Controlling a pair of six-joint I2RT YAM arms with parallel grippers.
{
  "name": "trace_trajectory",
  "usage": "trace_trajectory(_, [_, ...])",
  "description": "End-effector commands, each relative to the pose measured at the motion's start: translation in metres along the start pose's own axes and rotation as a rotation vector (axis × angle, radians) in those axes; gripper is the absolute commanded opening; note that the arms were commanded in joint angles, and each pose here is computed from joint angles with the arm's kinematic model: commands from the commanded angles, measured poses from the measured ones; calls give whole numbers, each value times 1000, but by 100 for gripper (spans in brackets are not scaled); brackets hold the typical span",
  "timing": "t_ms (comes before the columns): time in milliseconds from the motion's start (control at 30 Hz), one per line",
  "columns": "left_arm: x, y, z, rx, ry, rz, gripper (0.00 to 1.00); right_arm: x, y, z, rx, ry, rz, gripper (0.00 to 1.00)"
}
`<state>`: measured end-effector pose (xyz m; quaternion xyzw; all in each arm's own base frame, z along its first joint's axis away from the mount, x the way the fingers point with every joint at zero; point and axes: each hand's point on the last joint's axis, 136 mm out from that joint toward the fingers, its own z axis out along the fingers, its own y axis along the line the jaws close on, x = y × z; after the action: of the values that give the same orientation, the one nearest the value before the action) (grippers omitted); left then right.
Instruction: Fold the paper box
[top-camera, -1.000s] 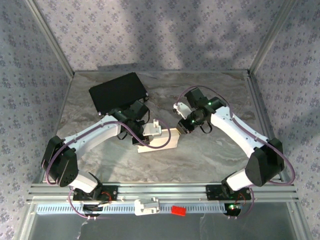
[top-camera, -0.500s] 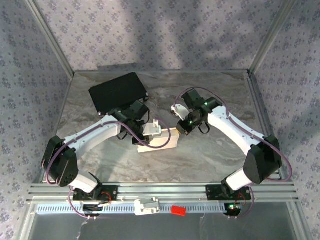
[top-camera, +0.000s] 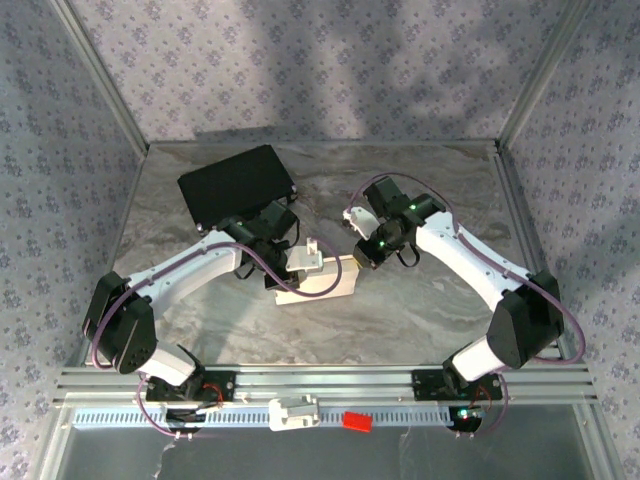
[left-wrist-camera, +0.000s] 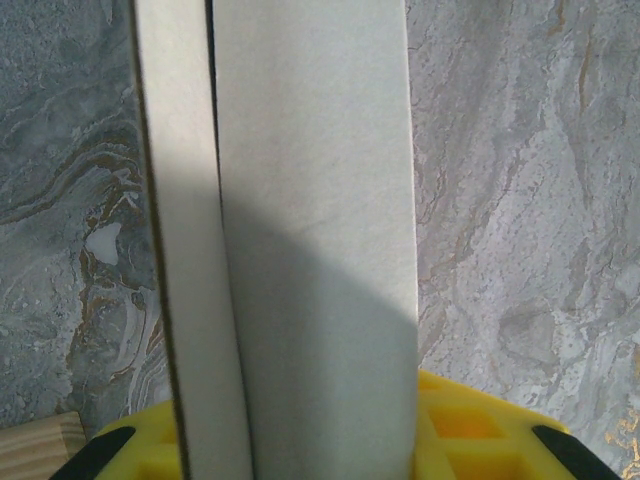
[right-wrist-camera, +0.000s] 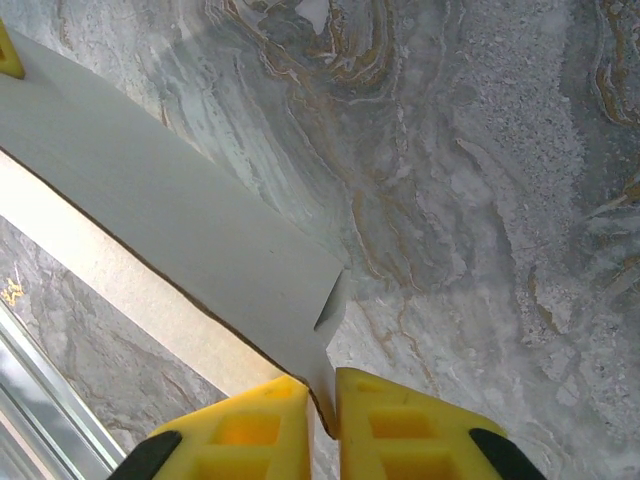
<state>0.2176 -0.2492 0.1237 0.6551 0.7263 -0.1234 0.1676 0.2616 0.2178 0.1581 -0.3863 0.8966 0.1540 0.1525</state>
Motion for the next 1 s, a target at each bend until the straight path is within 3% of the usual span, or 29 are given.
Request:
trace_trajectory(0, [1, -3, 0, 17, -2, 15, 29, -3, 1, -8, 8, -9, 3, 11])
trace_trajectory(267, [0, 2, 0, -2, 0, -6, 29, -9, 3, -14, 18, -26, 32, 0])
trace_trajectory(633, [-5, 11, 4, -35, -17, -72, 20, -17, 5, -5, -4, -66, 355, 0])
trace_trajectory(967, [-8, 11, 5, -11, -48, -107, 20, -21, -3, 6, 35, -93, 405, 0])
